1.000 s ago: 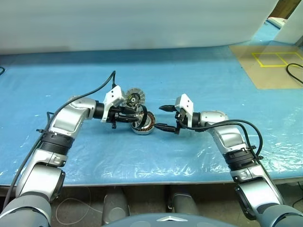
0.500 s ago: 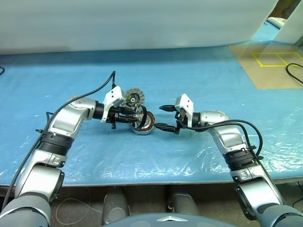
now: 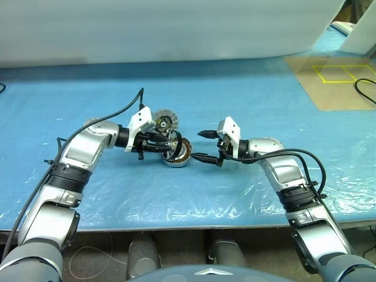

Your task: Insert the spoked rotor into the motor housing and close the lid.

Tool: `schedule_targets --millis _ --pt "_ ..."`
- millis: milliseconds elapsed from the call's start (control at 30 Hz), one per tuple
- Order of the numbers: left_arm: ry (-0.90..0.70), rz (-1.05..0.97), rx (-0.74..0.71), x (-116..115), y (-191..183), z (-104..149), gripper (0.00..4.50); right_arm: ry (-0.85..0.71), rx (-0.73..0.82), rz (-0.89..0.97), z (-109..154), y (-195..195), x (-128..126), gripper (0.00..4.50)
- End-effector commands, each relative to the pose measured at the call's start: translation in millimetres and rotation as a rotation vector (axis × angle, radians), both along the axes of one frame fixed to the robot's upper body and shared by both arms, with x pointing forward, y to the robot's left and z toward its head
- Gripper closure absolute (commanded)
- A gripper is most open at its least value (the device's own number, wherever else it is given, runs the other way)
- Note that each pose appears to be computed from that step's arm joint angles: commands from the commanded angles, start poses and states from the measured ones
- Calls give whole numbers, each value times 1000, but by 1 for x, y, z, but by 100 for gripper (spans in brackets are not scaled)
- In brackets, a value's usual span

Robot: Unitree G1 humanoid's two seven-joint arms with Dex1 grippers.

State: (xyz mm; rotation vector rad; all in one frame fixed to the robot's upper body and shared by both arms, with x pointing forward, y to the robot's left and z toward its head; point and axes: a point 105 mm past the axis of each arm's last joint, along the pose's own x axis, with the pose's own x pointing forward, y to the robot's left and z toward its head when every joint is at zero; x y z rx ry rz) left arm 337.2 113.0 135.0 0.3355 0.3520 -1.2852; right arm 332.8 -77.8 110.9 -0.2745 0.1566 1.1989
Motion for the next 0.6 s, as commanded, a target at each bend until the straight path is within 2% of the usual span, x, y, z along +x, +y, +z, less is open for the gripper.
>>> schedule_targets --millis 33,600 --pt "-20 10 41 3 4 1 318 -30 12 16 6 3 -1 0" --pt "-15 11 60 2 7 3 318 -32 9 17 5 3 -1 0"
